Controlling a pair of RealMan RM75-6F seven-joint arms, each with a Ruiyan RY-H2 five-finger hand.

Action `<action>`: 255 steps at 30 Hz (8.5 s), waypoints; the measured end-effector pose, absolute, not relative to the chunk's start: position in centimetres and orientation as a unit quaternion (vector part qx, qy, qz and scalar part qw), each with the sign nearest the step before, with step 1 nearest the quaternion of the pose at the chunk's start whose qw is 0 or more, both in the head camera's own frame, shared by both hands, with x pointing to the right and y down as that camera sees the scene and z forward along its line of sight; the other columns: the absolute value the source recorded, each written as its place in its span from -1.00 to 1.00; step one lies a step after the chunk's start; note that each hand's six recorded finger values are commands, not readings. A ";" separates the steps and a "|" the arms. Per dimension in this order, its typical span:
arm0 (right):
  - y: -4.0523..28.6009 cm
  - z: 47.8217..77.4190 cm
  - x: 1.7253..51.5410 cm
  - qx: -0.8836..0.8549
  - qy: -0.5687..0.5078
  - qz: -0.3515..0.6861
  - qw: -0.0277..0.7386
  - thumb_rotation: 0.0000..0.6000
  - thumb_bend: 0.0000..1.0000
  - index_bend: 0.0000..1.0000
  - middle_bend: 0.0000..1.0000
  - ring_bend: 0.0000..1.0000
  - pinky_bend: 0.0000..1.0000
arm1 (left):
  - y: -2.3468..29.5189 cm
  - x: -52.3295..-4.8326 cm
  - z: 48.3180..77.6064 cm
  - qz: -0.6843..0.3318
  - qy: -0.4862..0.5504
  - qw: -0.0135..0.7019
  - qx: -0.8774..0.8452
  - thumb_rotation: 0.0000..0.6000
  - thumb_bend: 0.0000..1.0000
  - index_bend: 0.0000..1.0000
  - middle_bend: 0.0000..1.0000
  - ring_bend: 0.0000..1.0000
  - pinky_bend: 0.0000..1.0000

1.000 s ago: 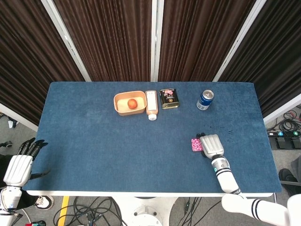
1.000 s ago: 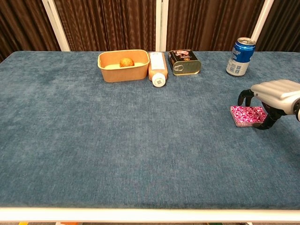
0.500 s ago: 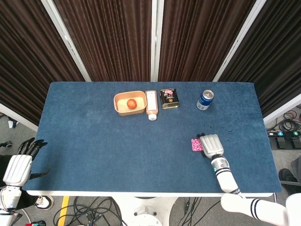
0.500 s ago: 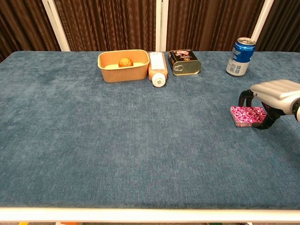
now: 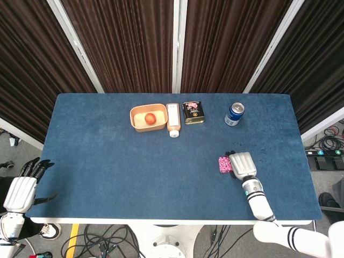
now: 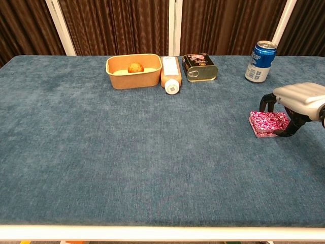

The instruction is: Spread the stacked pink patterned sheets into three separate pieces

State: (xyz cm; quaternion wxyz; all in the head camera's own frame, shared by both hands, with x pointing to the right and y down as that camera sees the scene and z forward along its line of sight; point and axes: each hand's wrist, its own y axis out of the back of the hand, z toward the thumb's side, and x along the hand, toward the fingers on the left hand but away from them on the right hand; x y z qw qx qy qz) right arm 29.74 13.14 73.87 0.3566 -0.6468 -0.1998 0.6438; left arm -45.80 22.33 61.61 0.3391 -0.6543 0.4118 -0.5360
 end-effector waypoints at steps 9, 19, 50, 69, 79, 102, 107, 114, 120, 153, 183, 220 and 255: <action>12.8 72.2 28.6 -0.652 -0.207 0.628 0.371 1.00 -0.54 -0.22 -0.24 0.29 0.42 | 22.4 -45.7 61.6 -0.536 0.411 0.339 -0.655 1.00 -1.00 -0.63 -0.74 -0.93 -0.79; 12.9 71.5 24.0 -0.664 -0.188 0.604 0.399 1.00 -0.53 -0.19 -0.22 0.29 0.42 | 22.3 -45.8 61.6 -0.536 0.413 0.338 -0.654 1.00 -1.00 -0.63 -0.74 -0.93 -0.79; 14.8 74.7 18.6 -0.691 -0.136 0.601 0.378 1.00 -0.69 -0.75 -0.61 0.24 0.42 | 22.2 -46.7 61.4 -0.534 0.425 0.330 -0.652 1.00 -1.00 -0.63 -0.74 -0.93 -0.79; 12.5 71.8 25.5 -0.655 -0.167 0.638 0.369 1.00 -0.69 -0.75 -0.59 0.25 0.42 | 22.5 -46.3 61.8 -0.536 0.414 0.329 -0.658 1.00 -1.00 -0.63 -0.74 -0.93 -0.79; 13.0 73.4 28.5 -0.645 -0.163 0.661 0.346 1.00 -0.69 -0.74 -0.60 0.25 0.42 | 22.5 -46.1 61.9 -0.537 0.407 0.330 -0.661 1.00 -1.00 -0.63 -0.74 -0.93 -0.79; 13.3 74.7 28.2 -0.637 -0.167 0.667 0.348 1.00 -0.63 -0.56 -0.51 0.25 0.42 | 22.5 -46.4 61.9 -0.532 0.417 0.328 -0.660 1.00 -1.00 -0.63 -0.74 -0.93 -0.79; 13.4 74.8 28.1 -0.636 -0.166 0.668 0.350 1.00 -0.62 -0.49 -0.47 0.25 0.42 | 22.6 -46.4 62.0 -0.533 0.416 0.328 -0.660 1.00 -1.00 -0.63 -0.74 -0.93 -0.80; 13.4 74.8 28.0 -0.633 -0.167 0.669 0.352 1.00 -0.60 -0.44 -0.43 0.25 0.42 | 22.7 -46.4 62.1 -0.535 0.415 0.326 -0.660 1.00 -1.00 -0.63 -0.74 -0.93 -0.79; 13.4 74.9 28.1 -0.630 -0.168 0.671 0.354 1.00 -0.59 -0.41 -0.41 0.25 0.42 | 22.8 -46.5 62.2 -0.537 0.413 0.324 -0.660 1.00 -1.00 -0.63 -0.74 -0.93 -0.79; 12.7 74.1 28.1 -0.629 -0.191 0.663 0.358 1.00 -0.51 -0.23 -0.25 0.26 0.42 | 22.8 -46.5 62.3 -0.537 0.412 0.323 -0.662 1.00 -1.00 -0.63 -0.74 -0.93 -0.79; 8.0 77.9 21.9 -0.622 -0.181 0.657 0.386 1.00 -0.51 -0.21 -0.29 0.26 0.42 | 22.8 -47.5 62.0 -0.537 0.423 0.315 -0.658 1.00 -1.00 -0.63 -0.74 -0.93 -0.79; 7.9 77.4 22.7 -0.626 -0.170 0.658 0.382 1.00 -0.61 -0.82 -0.74 0.17 0.42 | 22.7 -47.7 62.0 -0.538 0.425 0.314 -0.657 1.00 -1.00 -0.63 -0.74 -0.93 -0.79; 18.4 60.0 38.9 -0.633 -0.308 0.548 0.451 1.00 -0.80 -1.00 -1.00 -1.00 -1.00 | 21.6 -46.7 60.7 -0.536 0.420 0.337 -0.650 1.00 -1.00 -0.63 -0.74 -0.93 -0.79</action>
